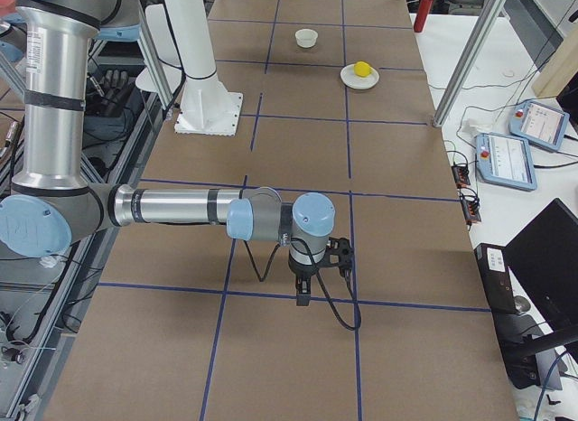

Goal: Move lemon from plate to bowl

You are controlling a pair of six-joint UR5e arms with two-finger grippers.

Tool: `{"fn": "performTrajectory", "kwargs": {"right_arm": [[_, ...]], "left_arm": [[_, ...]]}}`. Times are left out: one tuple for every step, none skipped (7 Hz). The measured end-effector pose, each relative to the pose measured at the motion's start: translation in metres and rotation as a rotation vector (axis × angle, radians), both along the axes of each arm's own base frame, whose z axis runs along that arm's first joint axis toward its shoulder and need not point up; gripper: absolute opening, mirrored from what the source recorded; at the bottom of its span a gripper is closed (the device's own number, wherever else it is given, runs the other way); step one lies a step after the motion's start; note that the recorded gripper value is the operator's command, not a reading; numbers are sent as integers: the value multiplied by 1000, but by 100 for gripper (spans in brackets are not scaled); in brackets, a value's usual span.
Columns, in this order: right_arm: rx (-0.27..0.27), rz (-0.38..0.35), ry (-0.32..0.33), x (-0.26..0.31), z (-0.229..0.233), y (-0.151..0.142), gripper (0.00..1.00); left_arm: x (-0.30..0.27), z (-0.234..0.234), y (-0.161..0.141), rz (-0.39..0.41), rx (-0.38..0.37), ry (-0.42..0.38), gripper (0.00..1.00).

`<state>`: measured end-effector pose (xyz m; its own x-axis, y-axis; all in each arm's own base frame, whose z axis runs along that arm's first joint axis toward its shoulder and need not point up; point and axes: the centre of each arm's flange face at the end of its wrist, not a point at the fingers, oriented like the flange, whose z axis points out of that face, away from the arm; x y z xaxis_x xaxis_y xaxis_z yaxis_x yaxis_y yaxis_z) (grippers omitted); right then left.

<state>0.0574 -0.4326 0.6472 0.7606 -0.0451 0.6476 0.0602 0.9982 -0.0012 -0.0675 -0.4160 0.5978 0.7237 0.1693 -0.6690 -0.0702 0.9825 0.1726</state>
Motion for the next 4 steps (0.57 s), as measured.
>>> {"fn": "performTrajectory", "kwargs": {"right_arm": [[0,0,0,0,0,0,100],[0,0,0,0,0,0,100],[0,0,0,0,0,0,100],[0,1,0,0,0,0,100]], "left_arm": [[0,-1,-1,0,3,0,100],[0,-3,-4,0,7,0,100],[0,-3,-5,1,7,0,100],[1,-6,-8,2,24,-1,100]]}}
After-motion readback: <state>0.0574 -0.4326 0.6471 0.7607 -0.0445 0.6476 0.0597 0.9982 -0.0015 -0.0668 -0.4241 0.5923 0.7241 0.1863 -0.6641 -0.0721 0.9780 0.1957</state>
